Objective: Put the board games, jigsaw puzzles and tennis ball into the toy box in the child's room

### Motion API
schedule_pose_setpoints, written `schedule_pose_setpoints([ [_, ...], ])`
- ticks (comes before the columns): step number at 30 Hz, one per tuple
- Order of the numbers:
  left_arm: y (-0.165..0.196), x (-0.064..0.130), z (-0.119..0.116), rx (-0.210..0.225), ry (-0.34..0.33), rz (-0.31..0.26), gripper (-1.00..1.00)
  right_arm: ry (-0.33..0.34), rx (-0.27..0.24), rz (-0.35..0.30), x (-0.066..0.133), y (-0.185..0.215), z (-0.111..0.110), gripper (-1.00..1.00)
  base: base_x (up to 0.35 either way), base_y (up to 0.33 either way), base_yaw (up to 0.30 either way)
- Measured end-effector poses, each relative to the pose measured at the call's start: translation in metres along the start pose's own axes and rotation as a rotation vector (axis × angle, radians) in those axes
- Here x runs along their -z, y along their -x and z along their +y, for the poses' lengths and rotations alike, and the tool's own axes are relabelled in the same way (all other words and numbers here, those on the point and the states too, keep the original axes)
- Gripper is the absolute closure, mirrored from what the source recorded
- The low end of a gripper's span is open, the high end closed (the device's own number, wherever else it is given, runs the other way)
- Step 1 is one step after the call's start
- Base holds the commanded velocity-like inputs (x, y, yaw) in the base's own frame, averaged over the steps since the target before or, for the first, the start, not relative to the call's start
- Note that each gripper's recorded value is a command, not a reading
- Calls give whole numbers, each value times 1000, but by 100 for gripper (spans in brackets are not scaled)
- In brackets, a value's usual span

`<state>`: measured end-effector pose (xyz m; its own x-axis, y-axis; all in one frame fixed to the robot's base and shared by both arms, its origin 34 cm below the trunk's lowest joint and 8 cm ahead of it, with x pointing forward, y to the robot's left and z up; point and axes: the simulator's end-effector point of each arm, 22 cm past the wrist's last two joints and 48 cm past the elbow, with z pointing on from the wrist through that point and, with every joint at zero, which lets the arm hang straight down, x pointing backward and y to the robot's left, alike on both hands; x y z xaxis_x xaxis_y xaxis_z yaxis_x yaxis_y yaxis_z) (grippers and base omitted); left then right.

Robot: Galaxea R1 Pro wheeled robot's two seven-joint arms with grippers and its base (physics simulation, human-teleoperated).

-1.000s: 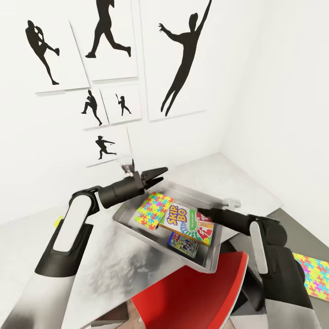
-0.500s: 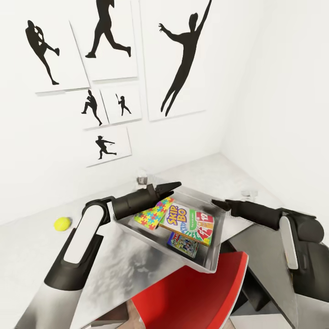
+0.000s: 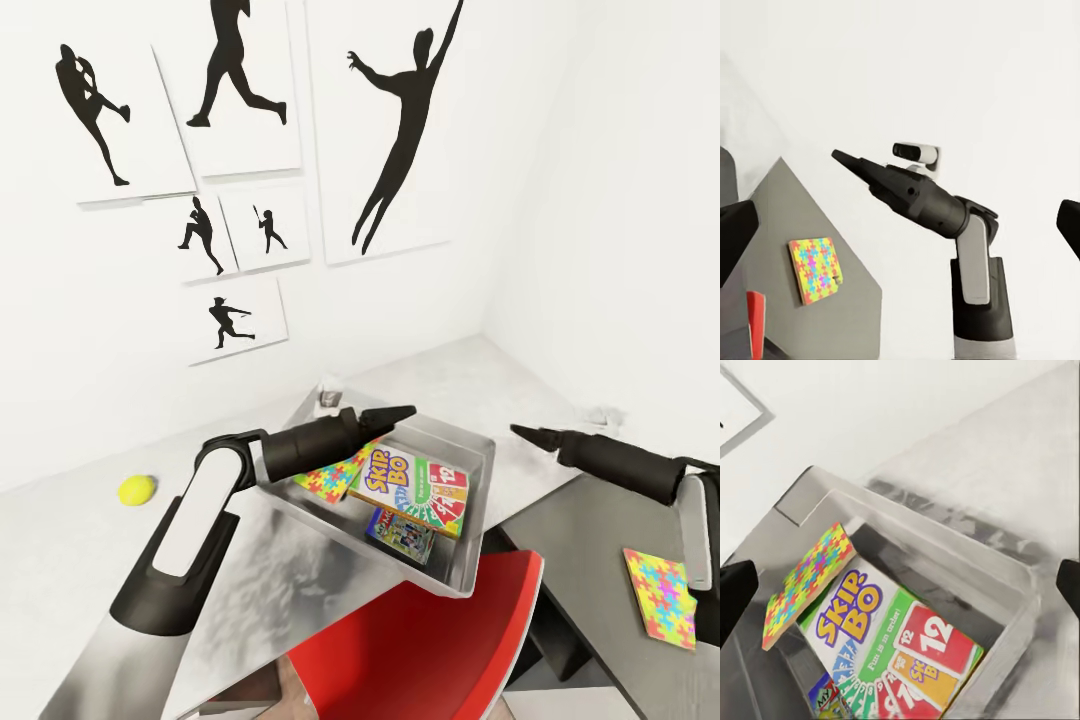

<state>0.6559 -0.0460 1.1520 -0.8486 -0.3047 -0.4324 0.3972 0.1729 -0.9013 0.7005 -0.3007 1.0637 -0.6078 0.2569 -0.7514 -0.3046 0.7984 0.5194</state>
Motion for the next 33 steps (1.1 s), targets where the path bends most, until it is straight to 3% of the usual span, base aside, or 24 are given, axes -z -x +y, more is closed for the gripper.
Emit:
schedule_pose_setpoints([
  [1,-1,-1,1,-1,5,1,-100,-30,-13,-9,12,1,-14,-100,0,0,0],
  [2,0,-1,1,0,5,1,-100,-29,-16,-10,12,1,-14,-100,0,0,0],
  [7,-2,-2,2,0,11,3,-100,-167,-86,-31,69,-13,-70,-100,0,0,-7],
  [11,-3,-3,1,1,8,4,-100,-203,-111,-37,88,-20,-85,-100,0,0,-70],
  [22,-14,-14,-11,-9,-6,28,-100,-180,-136,-86,123,-15,-89,-100,0,0,-193],
  [33,-18,-18,-17,-22,-8,39,-100,-153,-135,-91,125,-14,-82,-100,0,0,-252],
])
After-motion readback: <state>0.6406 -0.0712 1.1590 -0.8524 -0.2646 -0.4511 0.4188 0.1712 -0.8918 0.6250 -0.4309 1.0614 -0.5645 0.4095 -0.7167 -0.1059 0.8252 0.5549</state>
